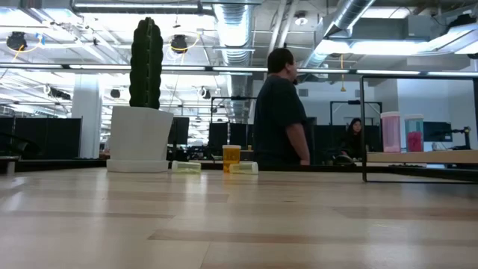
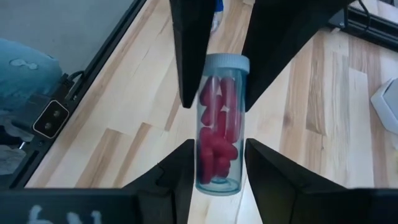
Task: Pick and place medicine bottles onto shelf by color
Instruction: Put the blue pill bottle on the shelf
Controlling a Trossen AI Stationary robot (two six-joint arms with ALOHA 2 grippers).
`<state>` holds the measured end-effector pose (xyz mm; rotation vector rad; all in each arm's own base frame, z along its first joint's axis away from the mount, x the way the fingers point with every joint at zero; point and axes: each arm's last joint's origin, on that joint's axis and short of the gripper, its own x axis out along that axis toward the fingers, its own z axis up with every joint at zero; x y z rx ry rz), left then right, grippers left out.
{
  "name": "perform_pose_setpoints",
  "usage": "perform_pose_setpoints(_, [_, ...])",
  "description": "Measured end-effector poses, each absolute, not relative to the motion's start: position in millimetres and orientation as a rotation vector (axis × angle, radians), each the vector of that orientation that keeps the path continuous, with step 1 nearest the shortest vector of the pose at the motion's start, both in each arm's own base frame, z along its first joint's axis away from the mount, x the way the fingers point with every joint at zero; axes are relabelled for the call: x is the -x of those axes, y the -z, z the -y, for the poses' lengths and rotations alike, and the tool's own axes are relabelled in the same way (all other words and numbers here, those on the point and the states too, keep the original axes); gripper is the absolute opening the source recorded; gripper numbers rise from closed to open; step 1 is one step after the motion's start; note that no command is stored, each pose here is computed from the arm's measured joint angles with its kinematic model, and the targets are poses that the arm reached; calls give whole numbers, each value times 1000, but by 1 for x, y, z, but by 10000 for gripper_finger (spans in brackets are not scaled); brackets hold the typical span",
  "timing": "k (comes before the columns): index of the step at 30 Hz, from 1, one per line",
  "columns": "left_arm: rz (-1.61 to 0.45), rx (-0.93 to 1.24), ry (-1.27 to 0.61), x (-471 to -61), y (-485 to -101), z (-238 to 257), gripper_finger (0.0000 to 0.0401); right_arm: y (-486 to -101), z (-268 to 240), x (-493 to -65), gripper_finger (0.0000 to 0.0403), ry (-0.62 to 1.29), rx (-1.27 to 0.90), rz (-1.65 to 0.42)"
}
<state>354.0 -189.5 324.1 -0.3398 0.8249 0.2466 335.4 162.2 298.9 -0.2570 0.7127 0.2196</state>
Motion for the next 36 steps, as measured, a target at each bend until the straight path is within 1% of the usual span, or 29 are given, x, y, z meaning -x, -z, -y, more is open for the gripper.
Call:
perform_pose_setpoints(8, [-820,329,-237,-355,-325,190,103,-298,-162,-335,159,-212,238,-719])
perform_pose_setpoints(11, [-819,330,-236,-355,-325,190,103,-298,-162,-335,143,-213,238,-719])
perform_pose_setpoints(16, [-819,332,-233,-355,-325,190,103,-298,-162,-335,105,-213,237,-719])
perform_pose_setpoints(19, [-812,318,-223,-356,-325,190,106,-298,-162,-335,95,-215,237,-721])
perform_pose_setpoints(22, [-799,286,-228,-356,-325,190,120,-298,-162,-334,99,-213,232,-725])
perform_pose_setpoints(27, [-760,212,-235,-360,-327,187,160,-298,-157,-327,117,-191,213,-793])
perform_pose_setpoints(32, [-699,128,-275,-364,-330,182,199,-305,-144,-316,114,-151,190,-854])
perform_pose_setpoints(36, [-635,23,-348,-367,-334,177,215,-321,-126,-301,112,-101,148,-880])
